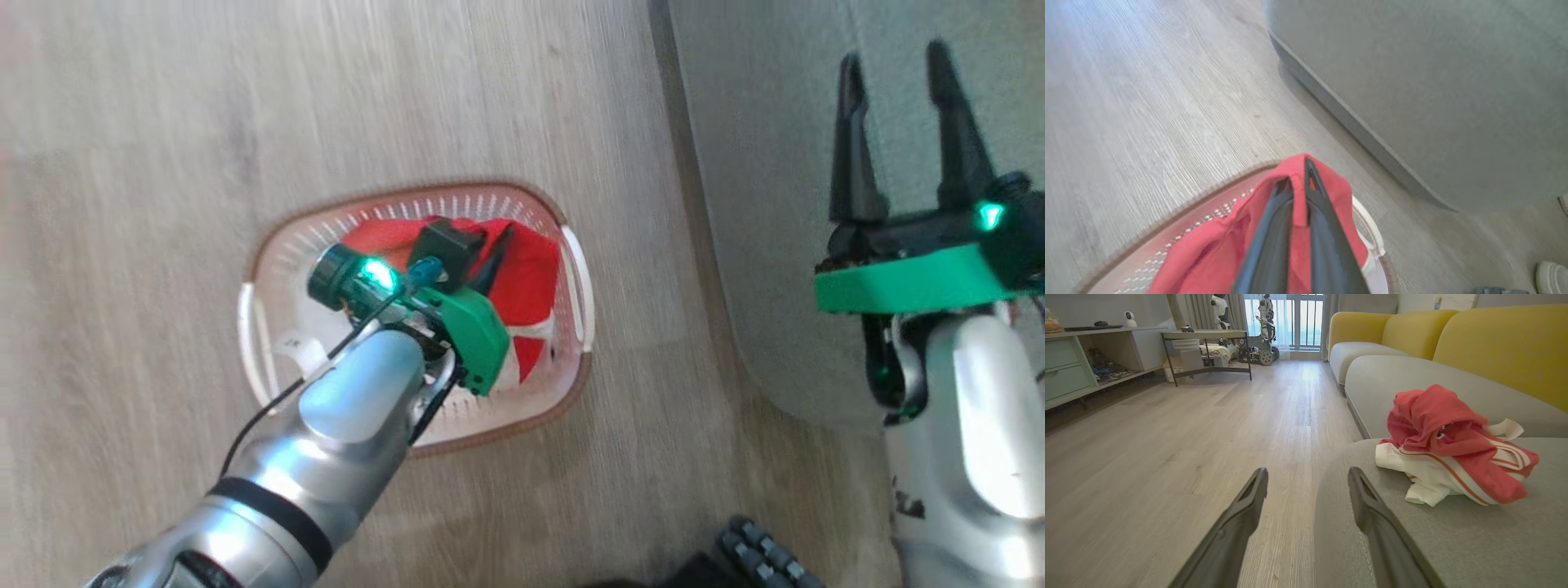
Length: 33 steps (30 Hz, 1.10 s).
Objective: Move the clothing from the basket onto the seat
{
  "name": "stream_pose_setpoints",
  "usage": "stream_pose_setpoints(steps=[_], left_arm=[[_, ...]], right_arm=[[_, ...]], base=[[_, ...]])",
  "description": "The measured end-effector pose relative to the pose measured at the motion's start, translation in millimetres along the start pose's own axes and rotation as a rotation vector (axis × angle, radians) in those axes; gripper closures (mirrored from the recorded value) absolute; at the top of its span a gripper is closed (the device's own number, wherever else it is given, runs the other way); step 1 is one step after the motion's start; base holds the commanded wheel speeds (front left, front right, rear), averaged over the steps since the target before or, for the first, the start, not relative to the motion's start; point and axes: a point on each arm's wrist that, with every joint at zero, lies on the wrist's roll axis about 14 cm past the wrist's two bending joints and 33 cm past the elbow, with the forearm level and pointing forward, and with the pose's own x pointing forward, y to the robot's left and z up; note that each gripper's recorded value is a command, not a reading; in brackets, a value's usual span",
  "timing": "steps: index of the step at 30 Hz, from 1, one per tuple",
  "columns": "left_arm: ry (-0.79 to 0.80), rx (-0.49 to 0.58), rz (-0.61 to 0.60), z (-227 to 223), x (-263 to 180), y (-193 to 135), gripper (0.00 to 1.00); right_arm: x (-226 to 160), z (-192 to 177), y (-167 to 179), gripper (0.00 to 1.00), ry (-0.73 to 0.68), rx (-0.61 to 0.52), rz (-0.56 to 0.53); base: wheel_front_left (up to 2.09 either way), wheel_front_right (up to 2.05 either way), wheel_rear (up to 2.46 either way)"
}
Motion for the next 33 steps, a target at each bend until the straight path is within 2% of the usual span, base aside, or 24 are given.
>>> stream_pose_setpoints(steps=[7,21,33], left_arm=[[-0.164,0.020,0.062,61.7,-35.3,-7.6,1.00],[-0.427,0.087,0.135,152.8,-111.8,-26.4,1.00],[-0.569,0.169,0.172,202.3,-165.5,-43.7,1.00]], right_arm=[[-24.9,17.4,11.4,0.00,-0.005,0.015,0.022],[-77.8,43.5,31.4,0.00,-0.026,0.042,0.067],[-111.0,65.5,51.2,0.00,-0.078,0.059,0.124]], base=[[0.00,0.00,0.00],[0.00,0.00,0.00],[0.00,0.00,0.00]])
